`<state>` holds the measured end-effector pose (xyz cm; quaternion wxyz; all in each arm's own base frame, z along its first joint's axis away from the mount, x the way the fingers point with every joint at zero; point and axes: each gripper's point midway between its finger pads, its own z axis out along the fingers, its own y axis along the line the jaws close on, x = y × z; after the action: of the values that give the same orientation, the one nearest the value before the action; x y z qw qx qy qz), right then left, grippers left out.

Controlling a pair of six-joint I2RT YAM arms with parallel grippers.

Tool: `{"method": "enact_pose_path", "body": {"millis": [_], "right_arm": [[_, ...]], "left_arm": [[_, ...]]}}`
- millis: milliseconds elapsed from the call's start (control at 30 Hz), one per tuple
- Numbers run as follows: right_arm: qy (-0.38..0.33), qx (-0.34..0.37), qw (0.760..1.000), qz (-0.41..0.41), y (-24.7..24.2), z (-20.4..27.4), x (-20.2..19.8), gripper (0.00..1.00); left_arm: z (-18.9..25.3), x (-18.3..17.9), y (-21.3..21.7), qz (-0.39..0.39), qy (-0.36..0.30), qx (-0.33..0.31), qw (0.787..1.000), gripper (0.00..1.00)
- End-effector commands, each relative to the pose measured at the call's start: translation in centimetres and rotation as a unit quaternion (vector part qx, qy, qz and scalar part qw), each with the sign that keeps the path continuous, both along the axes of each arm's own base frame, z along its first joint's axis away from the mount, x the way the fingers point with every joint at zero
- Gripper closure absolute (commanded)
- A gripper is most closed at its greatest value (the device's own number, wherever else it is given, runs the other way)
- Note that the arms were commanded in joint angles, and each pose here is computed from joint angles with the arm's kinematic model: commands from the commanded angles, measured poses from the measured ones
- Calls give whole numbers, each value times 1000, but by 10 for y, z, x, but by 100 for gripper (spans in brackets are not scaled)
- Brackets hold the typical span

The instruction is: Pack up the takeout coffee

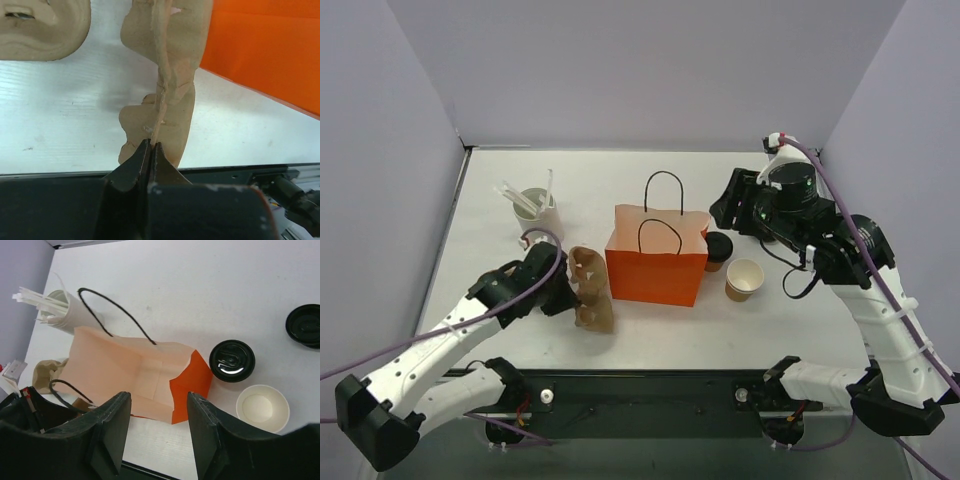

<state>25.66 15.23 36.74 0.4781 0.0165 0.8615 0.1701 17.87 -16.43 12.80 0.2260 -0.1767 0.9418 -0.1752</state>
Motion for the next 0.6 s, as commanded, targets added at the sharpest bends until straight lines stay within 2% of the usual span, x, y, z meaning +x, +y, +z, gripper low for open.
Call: {"method": "enact_pose_path", "body": {"millis": [0, 167, 200, 233, 333, 367, 567], "right_arm": [[-24, 39, 992, 115, 36, 28, -12, 50], [-91, 75, 970, 212, 67, 68, -18, 45], [-100, 73, 965, 231, 75, 71, -18, 41], [-135, 63, 951, 269, 83, 84, -23, 38], [-184, 39, 936, 298, 99, 99, -28, 31], [-201, 29, 928, 312, 103, 104, -30, 30], [-234, -20, 883, 407, 146, 99, -40, 28]], "left_arm": [[48, -6, 18, 22, -40, -6, 999, 100], [115, 3, 29, -6, -144, -11, 989, 100], [123, 4, 32, -11, -159, -8, 987, 100], [130, 4, 34, -20, -173, -4, 985, 100], [159, 4, 31, -44, -215, -19, 975, 100], [175, 4, 23, -63, -234, -42, 969, 100], [220, 0, 3, -128, -288, -81, 946, 100]]}}
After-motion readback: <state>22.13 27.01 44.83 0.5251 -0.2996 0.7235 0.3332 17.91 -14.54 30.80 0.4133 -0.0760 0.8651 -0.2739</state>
